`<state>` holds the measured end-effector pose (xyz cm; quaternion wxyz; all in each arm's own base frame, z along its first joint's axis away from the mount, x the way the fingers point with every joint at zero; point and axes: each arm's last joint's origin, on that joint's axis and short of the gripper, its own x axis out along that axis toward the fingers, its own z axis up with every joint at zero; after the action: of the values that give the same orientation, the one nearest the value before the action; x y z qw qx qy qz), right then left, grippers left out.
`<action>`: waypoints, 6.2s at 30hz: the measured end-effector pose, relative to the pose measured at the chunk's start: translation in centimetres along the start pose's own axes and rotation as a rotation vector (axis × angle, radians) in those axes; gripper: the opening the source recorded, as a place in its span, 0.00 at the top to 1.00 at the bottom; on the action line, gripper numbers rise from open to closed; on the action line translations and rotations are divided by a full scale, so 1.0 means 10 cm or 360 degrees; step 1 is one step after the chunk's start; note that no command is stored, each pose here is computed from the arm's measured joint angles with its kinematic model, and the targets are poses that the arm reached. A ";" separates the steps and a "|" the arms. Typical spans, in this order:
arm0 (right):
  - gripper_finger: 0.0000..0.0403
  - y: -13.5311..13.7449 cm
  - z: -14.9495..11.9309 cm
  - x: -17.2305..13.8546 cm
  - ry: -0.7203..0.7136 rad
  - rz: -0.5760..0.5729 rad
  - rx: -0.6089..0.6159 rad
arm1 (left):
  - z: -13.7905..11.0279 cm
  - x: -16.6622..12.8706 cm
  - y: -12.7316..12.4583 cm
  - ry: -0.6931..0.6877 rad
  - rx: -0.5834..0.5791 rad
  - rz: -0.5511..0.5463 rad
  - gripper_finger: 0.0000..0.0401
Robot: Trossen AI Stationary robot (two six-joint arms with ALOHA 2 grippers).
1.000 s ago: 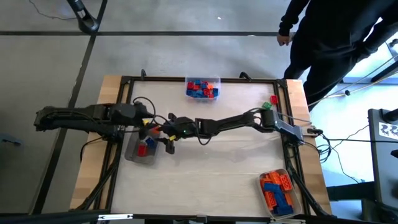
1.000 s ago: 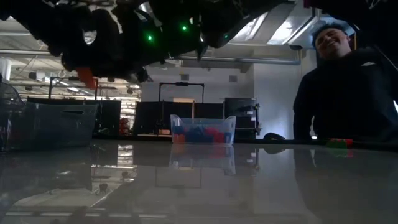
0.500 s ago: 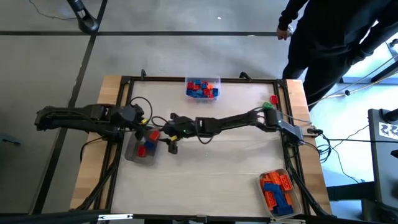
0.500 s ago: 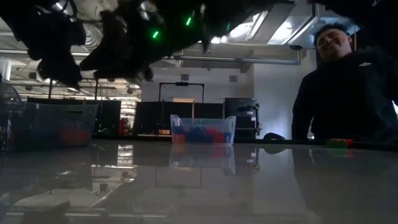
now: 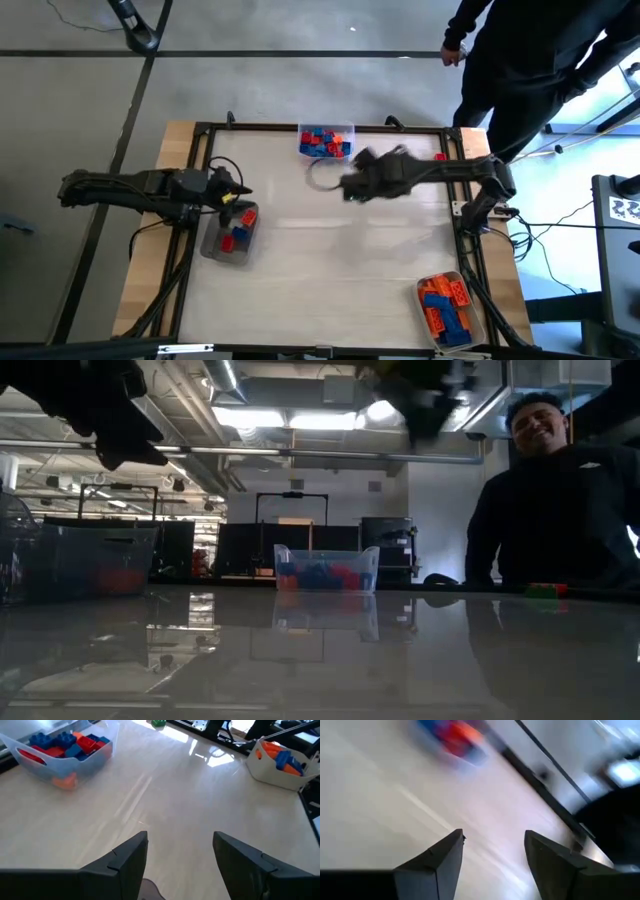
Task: Sort blocks by size
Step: Put the green 4 stud game piece into the black bin, then put the red 4 stud game piece into the black bin
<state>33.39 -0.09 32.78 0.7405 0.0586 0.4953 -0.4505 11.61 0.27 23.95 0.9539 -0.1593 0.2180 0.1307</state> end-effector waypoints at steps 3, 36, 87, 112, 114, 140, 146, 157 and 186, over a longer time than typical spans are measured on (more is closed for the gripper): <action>0.48 -0.28 -0.04 0.13 0.0142 -0.0137 0.0179 | -0.05 0.04 0.01 0.0012 0.0001 0.0006 0.47; 0.48 -1.41 -1.05 2.16 0.0912 -0.0317 0.1041 | -0.07 0.08 -0.01 -0.0026 0.0055 -0.0040 0.47; 0.48 -0.07 -0.45 0.99 0.0328 0.0837 0.0377 | -0.07 0.08 -0.01 -0.0025 -0.0018 -0.0041 0.47; 0.48 0.35 -0.86 1.63 0.0531 0.0379 0.0801 | -0.07 0.08 -0.01 -0.0026 0.0000 -0.0042 0.47; 0.48 0.37 -0.85 1.65 0.0524 0.0388 0.0789 | -0.07 0.08 -0.01 -0.0026 0.0000 -0.0042 0.47; 0.66 0.94 -0.52 0.97 -0.0233 0.0993 0.0096 | 0.03 0.03 -0.05 -0.0140 0.0068 -0.0083 0.47; 0.63 1.19 -0.26 0.73 -0.0866 0.1471 0.0002 | 0.18 -0.06 -0.09 -0.0228 0.0078 -0.0115 0.47; 0.64 1.85 0.27 1.11 -0.1182 0.1592 -0.0038 | 0.31 -0.13 -0.12 -0.0433 0.0032 -0.0190 0.47; 0.24 2.13 0.78 1.16 -0.0928 0.1362 -0.0358 | 0.31 -0.13 -0.13 -0.0433 0.0042 -0.0191 0.47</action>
<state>55.34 1.17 19.94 0.9669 0.0480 0.2456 -0.0497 12.05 0.01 27.52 0.9828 -0.1402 0.0785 0.0910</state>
